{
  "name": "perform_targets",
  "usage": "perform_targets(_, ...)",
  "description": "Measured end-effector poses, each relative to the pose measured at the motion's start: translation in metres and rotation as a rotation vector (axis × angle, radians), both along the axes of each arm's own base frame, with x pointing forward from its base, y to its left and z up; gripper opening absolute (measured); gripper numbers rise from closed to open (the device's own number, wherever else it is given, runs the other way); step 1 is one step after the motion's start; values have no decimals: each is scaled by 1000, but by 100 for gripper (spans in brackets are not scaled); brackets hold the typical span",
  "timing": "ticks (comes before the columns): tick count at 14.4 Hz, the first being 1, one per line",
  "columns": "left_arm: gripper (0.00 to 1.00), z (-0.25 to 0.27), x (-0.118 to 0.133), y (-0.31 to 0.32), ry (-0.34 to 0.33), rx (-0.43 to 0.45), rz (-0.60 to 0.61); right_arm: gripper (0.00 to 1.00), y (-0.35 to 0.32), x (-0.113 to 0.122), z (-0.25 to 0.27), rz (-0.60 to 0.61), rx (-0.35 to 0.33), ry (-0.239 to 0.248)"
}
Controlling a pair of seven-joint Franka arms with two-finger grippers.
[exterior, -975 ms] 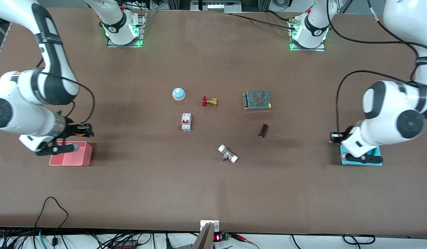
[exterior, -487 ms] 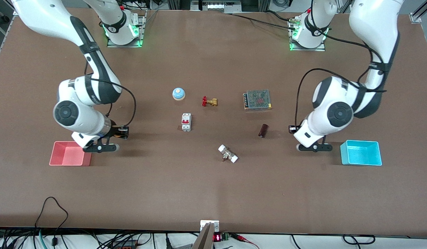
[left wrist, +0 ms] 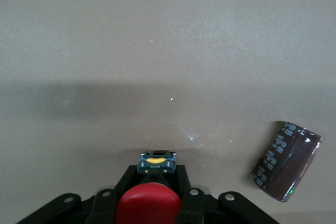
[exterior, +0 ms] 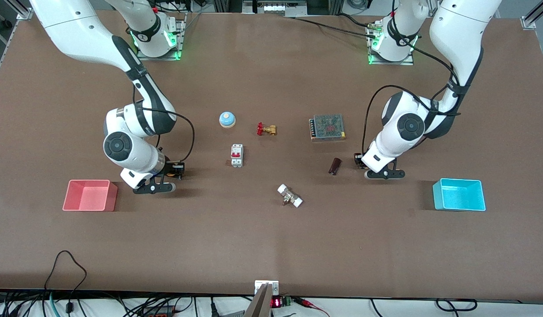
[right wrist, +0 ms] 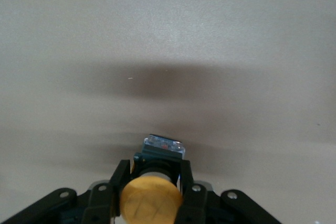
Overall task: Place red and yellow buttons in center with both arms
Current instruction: 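Lift the yellow button with the right gripper while the left gripper lifts the red button, then lower the yellow button with the right gripper while the left gripper lowers the red button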
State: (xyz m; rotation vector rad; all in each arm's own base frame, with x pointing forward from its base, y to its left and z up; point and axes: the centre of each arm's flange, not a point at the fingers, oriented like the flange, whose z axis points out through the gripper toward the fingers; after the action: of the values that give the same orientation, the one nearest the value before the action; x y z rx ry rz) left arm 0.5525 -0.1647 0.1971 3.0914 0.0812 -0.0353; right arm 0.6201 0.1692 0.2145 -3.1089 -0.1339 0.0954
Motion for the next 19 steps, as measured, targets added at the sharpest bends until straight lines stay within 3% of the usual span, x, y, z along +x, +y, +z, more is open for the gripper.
perform_targets(4, 36, 3, -1, 0, -3, 1, 4, 43, 0, 0, 0, 0, 0, -1)
perform_targets(6, 48, 3, -1, 0, -2, 1, 7, 58, 0, 0, -2, 0, 0, 2)
perform_targets(8, 53, 3, -1, 0, -3, 1, 8, 74, 0, -1, -5, 0, 0, 5)
perform_targets(10, 69, 3, -1, 0, -5, 0, 9, 96, 0, 0, -5, 0, 1, 4)
perform_targets(11, 77, 4, 0, 0, -9, -1, 10, 100, 0, 1, -4, -1, 2, 0)
perform_targets(13, 96, 13, 2, 0, -27, -3, 12, 100, 0, 6, 4, -3, 6, -19)
perform_targets(14, 100, 22, 5, 0, -44, -4, 14, 100, 0, 11, 13, -6, 6, -28)
perform_targets(17, 100, 63, 16, 6, -87, 3, 21, 100, -12, 32, 70, -39, -2, -3)
perform_targets(19, 100, 97, 26, 10, -45, 34, 15, 100, -26, 43, 116, -69, 11, -22)
